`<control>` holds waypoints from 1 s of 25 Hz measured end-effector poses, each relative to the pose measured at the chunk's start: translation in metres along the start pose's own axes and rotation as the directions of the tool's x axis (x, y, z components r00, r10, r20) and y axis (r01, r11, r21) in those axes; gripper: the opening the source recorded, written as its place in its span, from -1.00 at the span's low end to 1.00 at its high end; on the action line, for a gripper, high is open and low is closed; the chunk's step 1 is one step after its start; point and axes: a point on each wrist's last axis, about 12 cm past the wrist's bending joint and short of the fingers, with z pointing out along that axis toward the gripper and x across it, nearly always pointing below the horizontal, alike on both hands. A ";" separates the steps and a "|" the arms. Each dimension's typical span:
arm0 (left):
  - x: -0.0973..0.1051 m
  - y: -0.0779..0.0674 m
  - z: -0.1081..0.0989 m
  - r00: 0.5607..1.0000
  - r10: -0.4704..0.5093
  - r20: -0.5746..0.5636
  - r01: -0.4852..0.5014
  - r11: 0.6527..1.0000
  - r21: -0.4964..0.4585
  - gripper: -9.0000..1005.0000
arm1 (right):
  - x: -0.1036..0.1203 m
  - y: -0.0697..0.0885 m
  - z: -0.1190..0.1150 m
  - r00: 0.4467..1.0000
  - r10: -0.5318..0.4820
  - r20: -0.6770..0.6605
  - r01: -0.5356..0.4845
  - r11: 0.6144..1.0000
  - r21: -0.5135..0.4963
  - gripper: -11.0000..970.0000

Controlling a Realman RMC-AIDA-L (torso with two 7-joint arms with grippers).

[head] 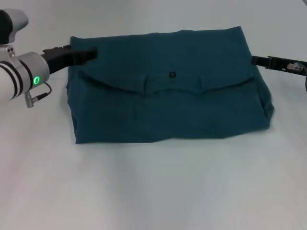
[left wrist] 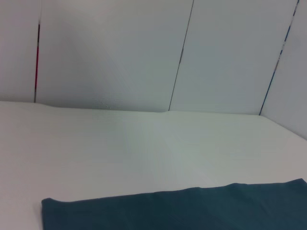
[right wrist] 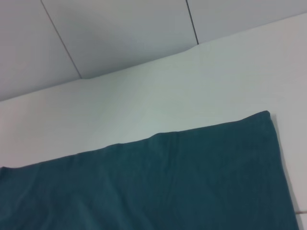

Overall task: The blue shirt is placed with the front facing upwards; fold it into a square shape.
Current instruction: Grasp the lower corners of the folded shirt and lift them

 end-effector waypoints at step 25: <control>0.045 0.027 -0.072 0.986 -0.061 -0.156 0.093 0.974 0.209 0.64 | 0.059 -0.044 -0.083 0.982 0.085 -0.168 -0.117 0.976 -0.186 0.20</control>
